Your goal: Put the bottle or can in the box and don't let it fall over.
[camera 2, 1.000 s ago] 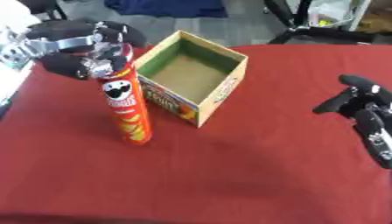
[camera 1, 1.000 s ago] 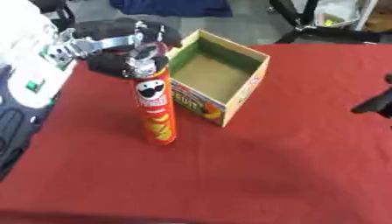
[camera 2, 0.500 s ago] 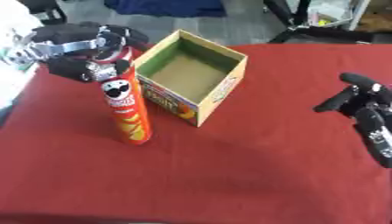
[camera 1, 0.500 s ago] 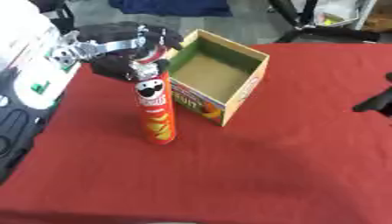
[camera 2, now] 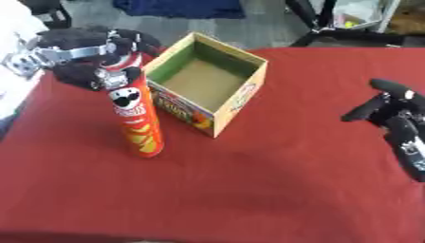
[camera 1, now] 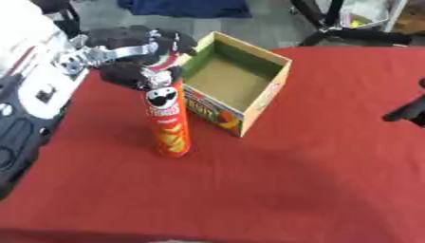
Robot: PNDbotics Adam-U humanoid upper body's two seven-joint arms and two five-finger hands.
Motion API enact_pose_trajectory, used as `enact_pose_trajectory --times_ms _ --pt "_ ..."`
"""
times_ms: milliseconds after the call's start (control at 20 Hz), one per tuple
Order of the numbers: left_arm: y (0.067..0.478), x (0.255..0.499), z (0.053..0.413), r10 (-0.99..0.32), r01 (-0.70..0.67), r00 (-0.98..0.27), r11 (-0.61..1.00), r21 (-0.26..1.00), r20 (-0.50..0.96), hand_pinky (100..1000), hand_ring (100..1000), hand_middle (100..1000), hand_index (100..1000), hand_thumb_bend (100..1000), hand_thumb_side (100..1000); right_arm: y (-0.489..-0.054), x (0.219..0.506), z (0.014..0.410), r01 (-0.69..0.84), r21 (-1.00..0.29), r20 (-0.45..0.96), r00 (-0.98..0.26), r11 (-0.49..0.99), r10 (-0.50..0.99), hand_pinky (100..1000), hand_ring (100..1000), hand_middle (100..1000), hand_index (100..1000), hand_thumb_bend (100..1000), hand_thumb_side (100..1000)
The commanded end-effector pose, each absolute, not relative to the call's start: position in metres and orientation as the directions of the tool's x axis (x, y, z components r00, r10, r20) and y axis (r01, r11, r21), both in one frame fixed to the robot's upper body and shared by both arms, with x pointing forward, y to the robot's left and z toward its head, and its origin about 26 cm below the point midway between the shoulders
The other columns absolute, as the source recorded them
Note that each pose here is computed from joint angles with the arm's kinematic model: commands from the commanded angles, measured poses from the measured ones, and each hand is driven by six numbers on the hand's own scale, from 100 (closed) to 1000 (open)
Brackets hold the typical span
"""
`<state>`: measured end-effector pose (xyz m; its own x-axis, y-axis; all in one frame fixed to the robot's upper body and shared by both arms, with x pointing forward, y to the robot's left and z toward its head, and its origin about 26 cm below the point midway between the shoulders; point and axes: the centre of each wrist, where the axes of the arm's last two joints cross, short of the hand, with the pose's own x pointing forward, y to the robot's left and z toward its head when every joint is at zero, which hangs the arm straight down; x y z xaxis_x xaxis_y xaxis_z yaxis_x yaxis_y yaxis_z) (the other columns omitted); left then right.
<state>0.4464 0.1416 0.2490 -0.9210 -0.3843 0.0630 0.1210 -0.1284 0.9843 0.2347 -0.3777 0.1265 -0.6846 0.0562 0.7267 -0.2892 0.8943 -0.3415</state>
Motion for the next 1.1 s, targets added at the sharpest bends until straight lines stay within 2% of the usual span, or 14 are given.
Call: enact_pose_trajectory --times_ms 50,150,400,450,600,850,1000,1050,1100 --pt "0.144 0.449 0.249 -0.172 0.014 -0.983 -0.437 0.899 -0.069 689 850 958 945 100 1000 -0.38 0.234 0.139 -0.282 -0.373 0.704 -0.706 0.884 0.072 689 640 556 890 100 523" --pt "0.143 0.45 0.246 -0.166 0.017 -0.984 -0.44 0.898 -0.062 648 818 940 943 100 1000 -0.38 0.234 0.139 -0.282 -0.373 0.704 -0.706 0.884 0.072 689 640 556 890 100 523" --pt "0.143 0.45 0.244 -0.161 0.02 -0.985 -0.44 0.898 -0.056 648 818 940 943 100 1000 -0.38 0.234 0.139 -0.282 -0.373 0.704 -0.706 0.884 0.072 689 640 556 890 100 523" --pt "0.143 0.451 0.242 -0.16 0.025 -0.986 -0.442 0.897 -0.052 598 762 929 943 100 1000 -0.38 0.234 0.139 -0.282 -0.373 0.704 -0.707 0.884 0.072 689 641 557 890 100 524" --pt "0.143 0.453 0.234 -0.159 0.046 -0.987 -0.451 0.892 -0.03 601 762 936 943 104 993 -0.38 0.234 0.139 -0.281 -0.372 0.704 -0.707 0.885 0.071 689 641 557 891 100 523" --pt "0.142 0.455 0.229 -0.15 0.053 -0.988 -0.459 0.887 -0.019 535 722 943 949 254 878 -0.38 0.234 0.139 -0.28 -0.369 0.703 -0.707 0.886 0.069 689 641 557 890 100 523" --pt "0.142 0.456 0.226 -0.137 0.039 -0.99 -0.474 0.879 -0.03 531 717 946 949 293 794 -0.38 0.234 0.139 -0.28 -0.367 0.703 -0.708 0.887 0.068 689 640 556 889 100 523" --pt "0.142 0.456 0.226 -0.133 0.033 -0.991 -0.48 0.877 -0.035 521 703 932 944 298 716 -0.38 0.234 0.139 -0.279 -0.366 0.703 -0.708 0.887 0.068 689 639 556 888 100 523" --pt "0.142 0.456 0.225 -0.128 0.027 -0.991 -0.486 0.874 -0.04 520 700 927 943 298 701 -0.38 0.234 0.139 -0.279 -0.366 0.703 -0.708 0.888 0.067 689 639 556 888 100 523"
